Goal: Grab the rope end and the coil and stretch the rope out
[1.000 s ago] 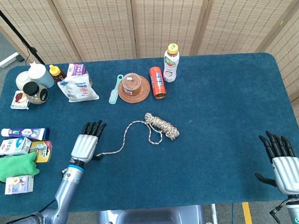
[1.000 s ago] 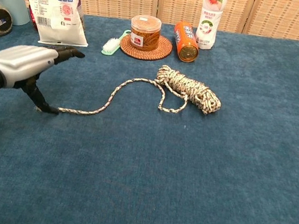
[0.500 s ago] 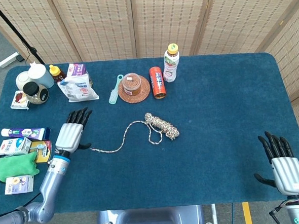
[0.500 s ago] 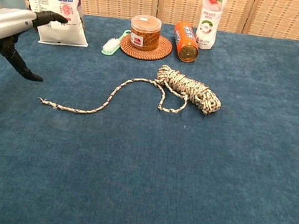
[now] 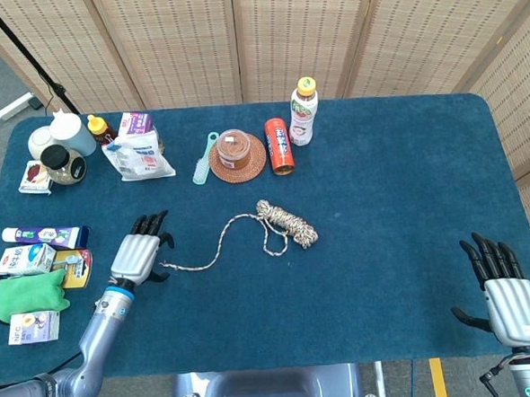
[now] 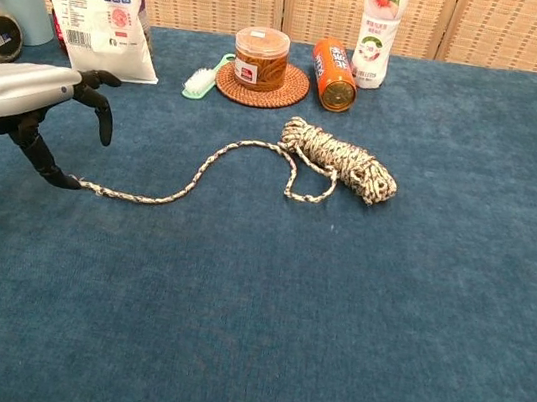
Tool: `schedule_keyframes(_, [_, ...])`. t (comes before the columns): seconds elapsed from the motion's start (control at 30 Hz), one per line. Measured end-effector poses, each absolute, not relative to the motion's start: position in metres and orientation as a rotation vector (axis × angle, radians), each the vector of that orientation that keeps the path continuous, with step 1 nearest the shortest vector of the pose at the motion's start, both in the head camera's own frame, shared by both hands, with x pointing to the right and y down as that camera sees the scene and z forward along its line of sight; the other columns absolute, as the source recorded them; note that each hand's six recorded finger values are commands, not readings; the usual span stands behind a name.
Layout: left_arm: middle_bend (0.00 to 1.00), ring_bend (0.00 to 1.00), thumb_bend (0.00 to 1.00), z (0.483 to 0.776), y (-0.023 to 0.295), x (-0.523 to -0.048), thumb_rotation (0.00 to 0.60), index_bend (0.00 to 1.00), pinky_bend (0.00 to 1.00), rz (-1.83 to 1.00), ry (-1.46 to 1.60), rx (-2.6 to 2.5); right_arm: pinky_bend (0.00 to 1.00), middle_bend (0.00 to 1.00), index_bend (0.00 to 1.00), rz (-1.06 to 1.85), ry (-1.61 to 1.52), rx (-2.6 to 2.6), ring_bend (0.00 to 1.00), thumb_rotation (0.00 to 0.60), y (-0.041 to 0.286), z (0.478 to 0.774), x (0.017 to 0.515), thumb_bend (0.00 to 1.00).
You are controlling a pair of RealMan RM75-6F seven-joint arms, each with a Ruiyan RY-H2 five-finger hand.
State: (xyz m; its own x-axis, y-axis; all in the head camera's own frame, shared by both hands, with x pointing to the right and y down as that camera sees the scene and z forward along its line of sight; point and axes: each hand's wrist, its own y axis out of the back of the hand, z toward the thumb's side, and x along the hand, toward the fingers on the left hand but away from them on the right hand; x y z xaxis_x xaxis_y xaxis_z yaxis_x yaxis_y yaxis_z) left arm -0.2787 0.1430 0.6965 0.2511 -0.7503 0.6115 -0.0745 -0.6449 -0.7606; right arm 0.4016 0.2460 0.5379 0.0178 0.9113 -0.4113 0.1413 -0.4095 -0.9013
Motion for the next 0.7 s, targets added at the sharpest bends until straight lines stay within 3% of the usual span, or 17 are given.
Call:
schedule_keyframes(0.33, [0.00,0.00,0.20,0.710,0.153,-0.275,0.600,0.54,0.00,-1.461,0.746,-1.921,0.00,0.00,0.00,1.465,-1.099,-1.640,0.00,0.600,0.245,0.540,0.404,0.00])
schedule_keyframes(0.5, [0.00,0.00,0.27,0.711,0.155,-0.272,0.600,0.52,0.00,-1.458,0.733,-1.919,0.00,0.00,0.00,1.461,-1.100,-1.644,0.00,0.600,0.245,0.540,0.404,0.00])
schedule_keyframes(0.7, [0.00,0.00,0.28,0.713,0.158,-0.268,0.600,0.50,0.00,-1.457,0.722,-1.930,0.00,0.00,0.00,1.460,-1.105,-1.646,0.00,0.600,0.244,0.539,0.405,0.00])
